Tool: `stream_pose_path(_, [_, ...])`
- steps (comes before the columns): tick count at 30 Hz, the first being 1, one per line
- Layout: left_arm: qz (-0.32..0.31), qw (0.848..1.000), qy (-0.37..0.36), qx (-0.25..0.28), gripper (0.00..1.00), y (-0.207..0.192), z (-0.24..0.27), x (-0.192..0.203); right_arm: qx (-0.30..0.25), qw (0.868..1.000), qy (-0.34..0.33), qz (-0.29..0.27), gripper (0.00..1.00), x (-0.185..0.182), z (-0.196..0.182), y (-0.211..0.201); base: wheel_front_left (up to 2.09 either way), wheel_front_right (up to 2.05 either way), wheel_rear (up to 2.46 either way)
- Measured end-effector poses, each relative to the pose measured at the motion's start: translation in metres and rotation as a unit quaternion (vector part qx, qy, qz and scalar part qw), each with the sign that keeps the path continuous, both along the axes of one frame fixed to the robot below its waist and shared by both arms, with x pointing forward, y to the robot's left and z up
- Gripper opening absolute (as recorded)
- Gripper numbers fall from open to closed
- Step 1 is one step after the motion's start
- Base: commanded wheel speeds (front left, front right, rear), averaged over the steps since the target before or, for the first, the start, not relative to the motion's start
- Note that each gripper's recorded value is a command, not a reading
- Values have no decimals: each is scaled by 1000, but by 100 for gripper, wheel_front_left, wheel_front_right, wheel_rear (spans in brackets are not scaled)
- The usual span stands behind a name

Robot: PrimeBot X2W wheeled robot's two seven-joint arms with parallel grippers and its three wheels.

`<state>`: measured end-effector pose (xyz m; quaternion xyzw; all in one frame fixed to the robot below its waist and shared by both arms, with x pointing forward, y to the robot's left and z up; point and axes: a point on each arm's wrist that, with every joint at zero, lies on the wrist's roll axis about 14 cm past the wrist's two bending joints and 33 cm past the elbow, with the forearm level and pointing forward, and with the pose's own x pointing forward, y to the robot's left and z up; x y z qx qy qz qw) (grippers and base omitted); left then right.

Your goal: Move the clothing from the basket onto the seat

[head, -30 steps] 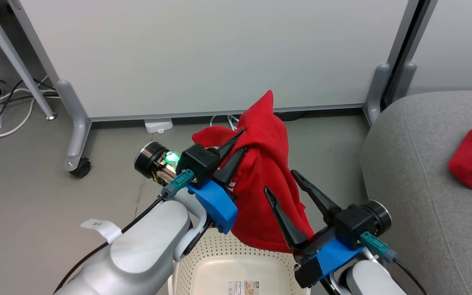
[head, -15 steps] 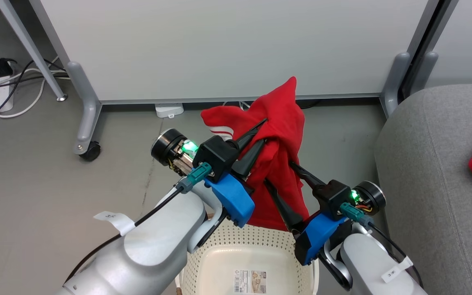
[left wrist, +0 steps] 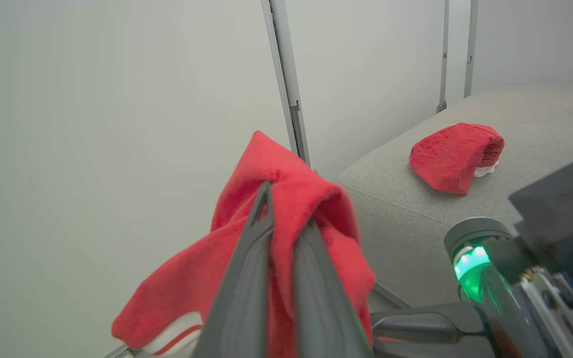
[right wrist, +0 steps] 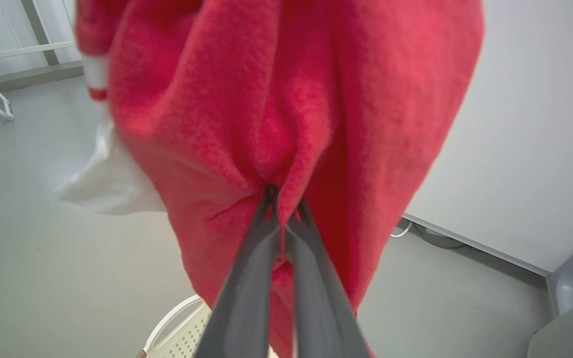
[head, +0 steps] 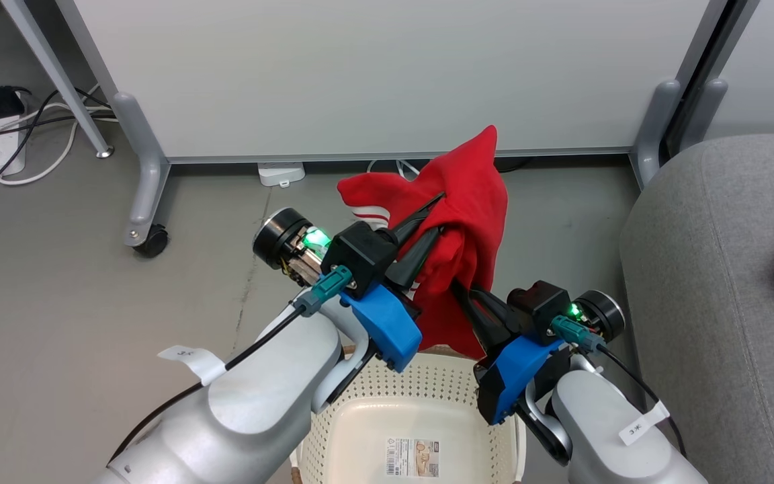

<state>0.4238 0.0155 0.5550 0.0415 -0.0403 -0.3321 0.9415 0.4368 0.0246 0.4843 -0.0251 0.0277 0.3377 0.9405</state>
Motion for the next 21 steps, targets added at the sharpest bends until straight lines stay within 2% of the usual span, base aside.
stream_pose_path(20, [4,1000,-2,0,0,1,1,5,9,1000,-1,-2,0,0,3,0,0,0,0])
stream_pose_path(21, [7,1000,-2,-3,84,2,2,6,9,1000,-1,-2,0,0,4,0,0,0,0])
